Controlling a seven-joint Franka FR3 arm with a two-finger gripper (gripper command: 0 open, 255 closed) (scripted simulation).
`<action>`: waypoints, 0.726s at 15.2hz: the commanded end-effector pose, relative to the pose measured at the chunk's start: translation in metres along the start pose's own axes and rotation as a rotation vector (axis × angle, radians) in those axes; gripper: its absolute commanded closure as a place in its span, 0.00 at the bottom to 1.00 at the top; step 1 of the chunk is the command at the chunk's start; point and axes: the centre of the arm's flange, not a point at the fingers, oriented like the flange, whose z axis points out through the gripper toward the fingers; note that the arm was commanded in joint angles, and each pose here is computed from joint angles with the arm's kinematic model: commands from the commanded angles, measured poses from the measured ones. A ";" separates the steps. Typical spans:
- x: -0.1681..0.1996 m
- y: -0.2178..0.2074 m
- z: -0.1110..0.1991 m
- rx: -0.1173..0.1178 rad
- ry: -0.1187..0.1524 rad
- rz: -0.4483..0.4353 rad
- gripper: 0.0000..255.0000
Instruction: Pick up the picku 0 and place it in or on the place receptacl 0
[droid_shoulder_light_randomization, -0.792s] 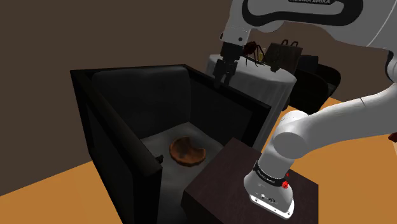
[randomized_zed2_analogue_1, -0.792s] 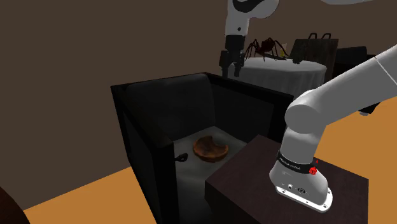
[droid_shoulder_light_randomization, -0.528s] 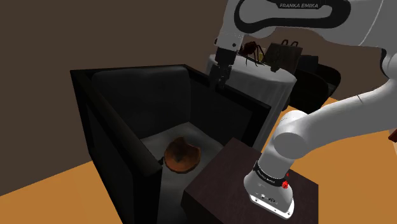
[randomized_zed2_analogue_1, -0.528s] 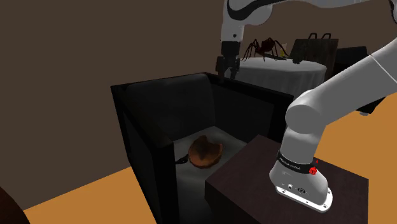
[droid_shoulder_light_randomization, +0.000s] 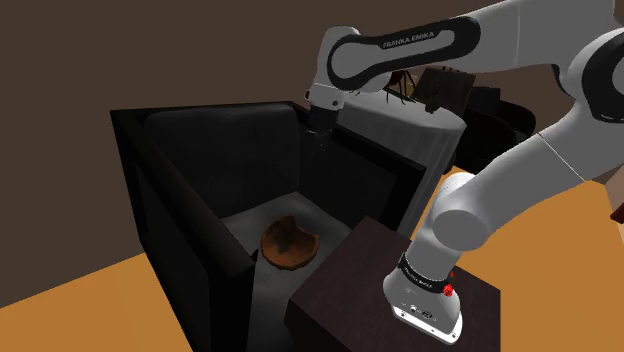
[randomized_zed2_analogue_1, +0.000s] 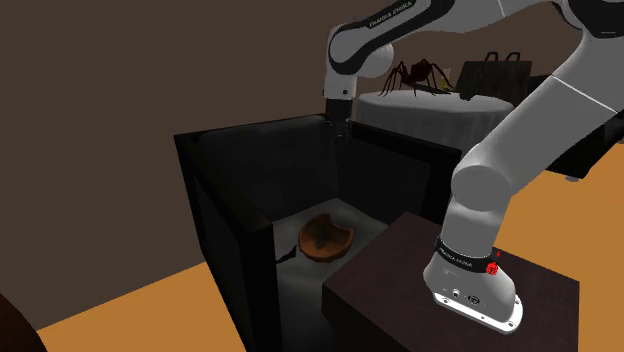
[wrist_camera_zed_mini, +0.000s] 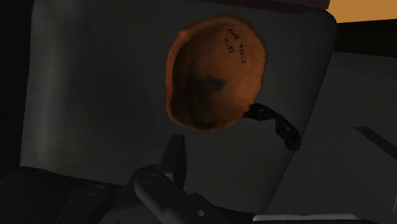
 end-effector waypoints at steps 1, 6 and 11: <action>0.014 -0.004 0.024 0.005 -0.005 -0.037 0.00; 0.051 -0.012 0.079 0.017 -0.020 -0.129 0.00; 0.087 -0.024 0.135 0.030 -0.036 -0.221 0.00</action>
